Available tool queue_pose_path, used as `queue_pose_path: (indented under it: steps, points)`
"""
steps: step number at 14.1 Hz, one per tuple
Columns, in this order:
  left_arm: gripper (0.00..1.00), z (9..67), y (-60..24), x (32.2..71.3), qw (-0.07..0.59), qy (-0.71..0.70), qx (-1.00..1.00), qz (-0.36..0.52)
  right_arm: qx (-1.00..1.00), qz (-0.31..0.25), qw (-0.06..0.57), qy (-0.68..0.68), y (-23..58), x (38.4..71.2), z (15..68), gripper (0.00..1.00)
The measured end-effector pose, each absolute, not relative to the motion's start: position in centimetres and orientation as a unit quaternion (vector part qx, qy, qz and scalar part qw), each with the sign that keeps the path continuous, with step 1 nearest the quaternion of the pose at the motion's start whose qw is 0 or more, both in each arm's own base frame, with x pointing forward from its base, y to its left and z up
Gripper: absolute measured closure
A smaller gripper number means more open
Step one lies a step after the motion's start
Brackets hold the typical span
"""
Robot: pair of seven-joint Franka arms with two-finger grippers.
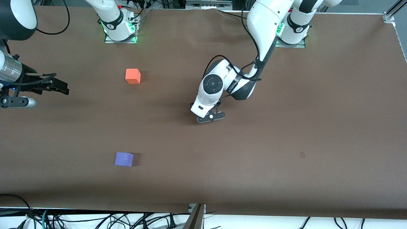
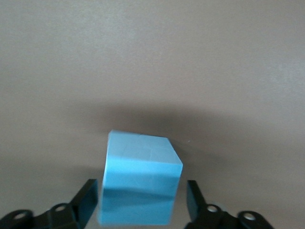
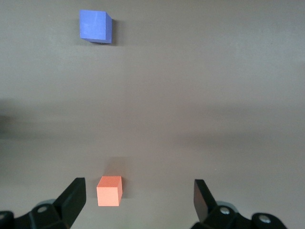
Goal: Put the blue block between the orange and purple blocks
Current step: 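Carry the blue cube to the table middle and release it, then reach the right gripper to the blue cube while the left gripper withdraws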
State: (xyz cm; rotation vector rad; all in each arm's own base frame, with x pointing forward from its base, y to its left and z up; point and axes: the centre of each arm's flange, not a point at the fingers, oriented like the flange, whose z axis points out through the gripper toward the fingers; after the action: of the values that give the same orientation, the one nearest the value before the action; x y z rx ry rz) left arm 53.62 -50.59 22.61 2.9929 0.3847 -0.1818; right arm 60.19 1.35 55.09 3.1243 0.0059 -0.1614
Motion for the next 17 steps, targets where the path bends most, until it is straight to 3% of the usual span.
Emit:
queue_pose_path:
  steps: [2, 9, 13, 17]
  points:
    - [0.00, 23.1, -50.3, 54.3, 0.061, 0.129, 0.988, -0.053, 0.999, -0.053, 0.007, 0.002, 1.3, 60.3, 54.8, 0.00]
    - [0.00, 28.3, -38.0, 61.7, 0.027, 0.158, 0.982, -0.096, 0.998, -0.057, -0.010, 0.011, 2.9, 61.1, 53.3, 0.00]
    - [0.00, 37.6, -26.6, 65.4, 0.046, 0.123, 0.985, -0.108, 0.998, -0.048, -0.011, 0.030, 12.3, 62.3, 49.7, 0.00]
    - [0.00, 46.9, -18.2, 64.0, 0.052, 0.107, 0.985, -0.127, 0.999, -0.028, -0.009, -0.025, 24.9, 61.4, 44.8, 0.00]
